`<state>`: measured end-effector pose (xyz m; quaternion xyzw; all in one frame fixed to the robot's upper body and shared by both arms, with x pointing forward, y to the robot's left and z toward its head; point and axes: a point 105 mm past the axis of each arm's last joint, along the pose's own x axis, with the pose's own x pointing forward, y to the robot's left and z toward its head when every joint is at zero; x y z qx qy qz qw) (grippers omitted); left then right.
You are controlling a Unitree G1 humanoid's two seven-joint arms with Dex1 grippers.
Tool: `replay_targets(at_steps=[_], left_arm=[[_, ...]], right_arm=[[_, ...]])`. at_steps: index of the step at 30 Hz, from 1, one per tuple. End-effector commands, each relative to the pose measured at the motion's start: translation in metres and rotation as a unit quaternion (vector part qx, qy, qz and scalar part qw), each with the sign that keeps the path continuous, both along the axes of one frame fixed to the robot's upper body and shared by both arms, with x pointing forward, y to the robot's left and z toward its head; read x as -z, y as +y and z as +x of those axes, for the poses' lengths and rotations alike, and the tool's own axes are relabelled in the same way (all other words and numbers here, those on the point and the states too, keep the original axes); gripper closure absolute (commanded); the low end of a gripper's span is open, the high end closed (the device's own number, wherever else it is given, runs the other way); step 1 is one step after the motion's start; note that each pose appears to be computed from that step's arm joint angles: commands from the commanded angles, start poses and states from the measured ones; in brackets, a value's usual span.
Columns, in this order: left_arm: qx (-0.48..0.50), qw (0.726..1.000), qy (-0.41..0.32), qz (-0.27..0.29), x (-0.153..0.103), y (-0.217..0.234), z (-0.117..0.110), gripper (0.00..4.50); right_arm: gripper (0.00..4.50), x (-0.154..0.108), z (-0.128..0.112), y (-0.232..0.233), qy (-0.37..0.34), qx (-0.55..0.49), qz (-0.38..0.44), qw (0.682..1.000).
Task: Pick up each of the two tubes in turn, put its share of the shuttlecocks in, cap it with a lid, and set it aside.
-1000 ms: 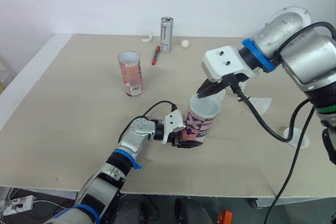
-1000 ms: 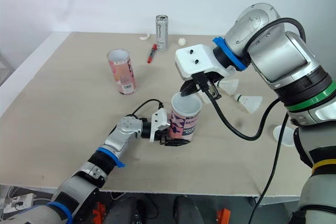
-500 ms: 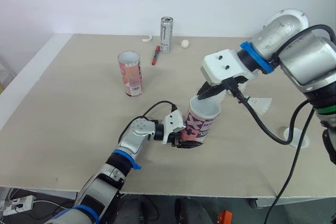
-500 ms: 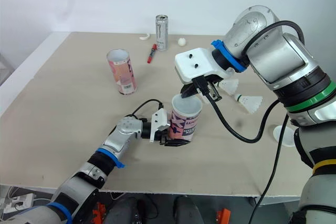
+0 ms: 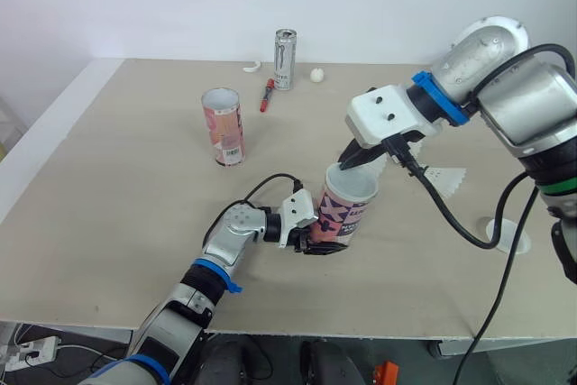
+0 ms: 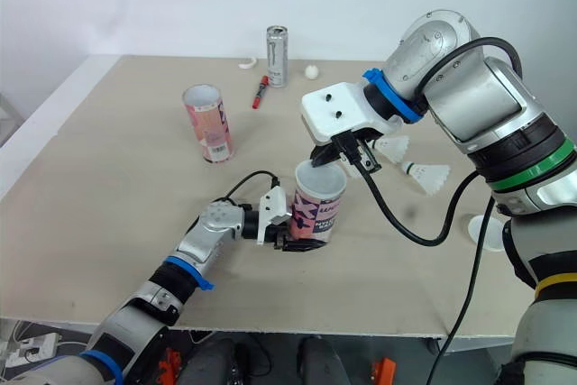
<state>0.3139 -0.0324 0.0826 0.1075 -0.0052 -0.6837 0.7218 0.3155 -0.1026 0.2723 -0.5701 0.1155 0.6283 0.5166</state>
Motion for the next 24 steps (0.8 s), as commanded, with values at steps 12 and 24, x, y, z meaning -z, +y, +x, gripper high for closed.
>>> replay_targets(at_steps=[12, 24], left_arm=[[-0.014, 0.998, 0.048, 0.039, 0.03, 0.013, -0.004, 1.31], [-0.013, 0.998, 0.052, 0.043, 0.032, 0.015, -0.005, 1.31]], right_arm=[[2.44, -0.008, -0.005, -0.005, -0.004, -0.005, -0.001, 1.0], [2.44, -0.057, -0.008, -0.01, 0.014, 0.064, 0.154, 0.986]])
